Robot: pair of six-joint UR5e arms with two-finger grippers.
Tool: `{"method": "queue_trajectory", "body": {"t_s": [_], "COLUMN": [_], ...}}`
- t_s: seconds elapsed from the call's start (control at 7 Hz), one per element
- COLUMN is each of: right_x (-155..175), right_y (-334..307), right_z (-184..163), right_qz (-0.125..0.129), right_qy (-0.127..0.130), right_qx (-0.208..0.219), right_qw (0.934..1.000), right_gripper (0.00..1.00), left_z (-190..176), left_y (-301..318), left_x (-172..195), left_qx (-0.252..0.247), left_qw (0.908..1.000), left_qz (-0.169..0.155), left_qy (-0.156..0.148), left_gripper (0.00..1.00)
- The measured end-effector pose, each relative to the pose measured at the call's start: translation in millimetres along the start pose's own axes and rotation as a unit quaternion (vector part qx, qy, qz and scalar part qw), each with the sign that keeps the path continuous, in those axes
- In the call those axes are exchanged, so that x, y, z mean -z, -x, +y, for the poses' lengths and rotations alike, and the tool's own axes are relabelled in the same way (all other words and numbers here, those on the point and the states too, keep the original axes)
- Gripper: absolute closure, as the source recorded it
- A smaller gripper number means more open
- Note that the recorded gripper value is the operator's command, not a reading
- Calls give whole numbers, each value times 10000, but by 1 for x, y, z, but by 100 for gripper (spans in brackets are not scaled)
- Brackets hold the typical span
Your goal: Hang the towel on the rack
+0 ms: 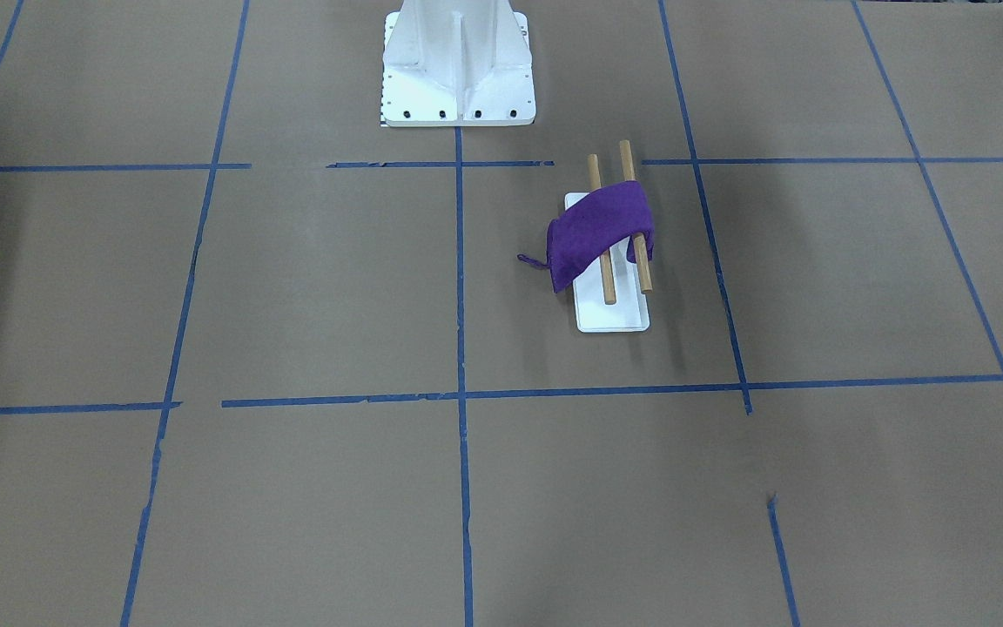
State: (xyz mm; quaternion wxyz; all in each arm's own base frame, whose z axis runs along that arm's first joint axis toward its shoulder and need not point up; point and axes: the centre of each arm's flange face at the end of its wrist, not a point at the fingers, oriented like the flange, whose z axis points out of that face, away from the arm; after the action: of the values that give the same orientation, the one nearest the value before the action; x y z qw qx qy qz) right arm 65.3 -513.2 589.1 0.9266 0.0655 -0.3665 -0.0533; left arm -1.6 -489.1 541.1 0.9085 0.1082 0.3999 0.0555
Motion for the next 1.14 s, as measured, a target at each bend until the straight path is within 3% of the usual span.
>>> {"method": "queue_trajectory", "body": {"t_s": [0.29, 0.43, 0.71, 1.14], "right_x": [11, 11, 6, 7], "right_y": [-8, -6, -1, 4], "right_z": [5, 6, 9, 18], "right_qz": [5, -6, -37, -33], "right_qy": [-33, 44, 221, 232], "right_qx": [4, -2, 3, 96], "right_qw": [10000, 10000, 9997, 9997], "right_gripper": [0, 0, 0, 0], "left_z": [22, 29, 32, 32], "left_y": [8, 8, 2, -3], "left_x": [0, -2, 0, 5], "left_qx": [30, 70, 44, -33], "left_qw": [9997, 9993, 9986, 9986], "left_qz": [42, 211, 437, 455], "left_qy": [239, 298, 304, 252], "left_gripper": [0, 0, 0, 0]}}
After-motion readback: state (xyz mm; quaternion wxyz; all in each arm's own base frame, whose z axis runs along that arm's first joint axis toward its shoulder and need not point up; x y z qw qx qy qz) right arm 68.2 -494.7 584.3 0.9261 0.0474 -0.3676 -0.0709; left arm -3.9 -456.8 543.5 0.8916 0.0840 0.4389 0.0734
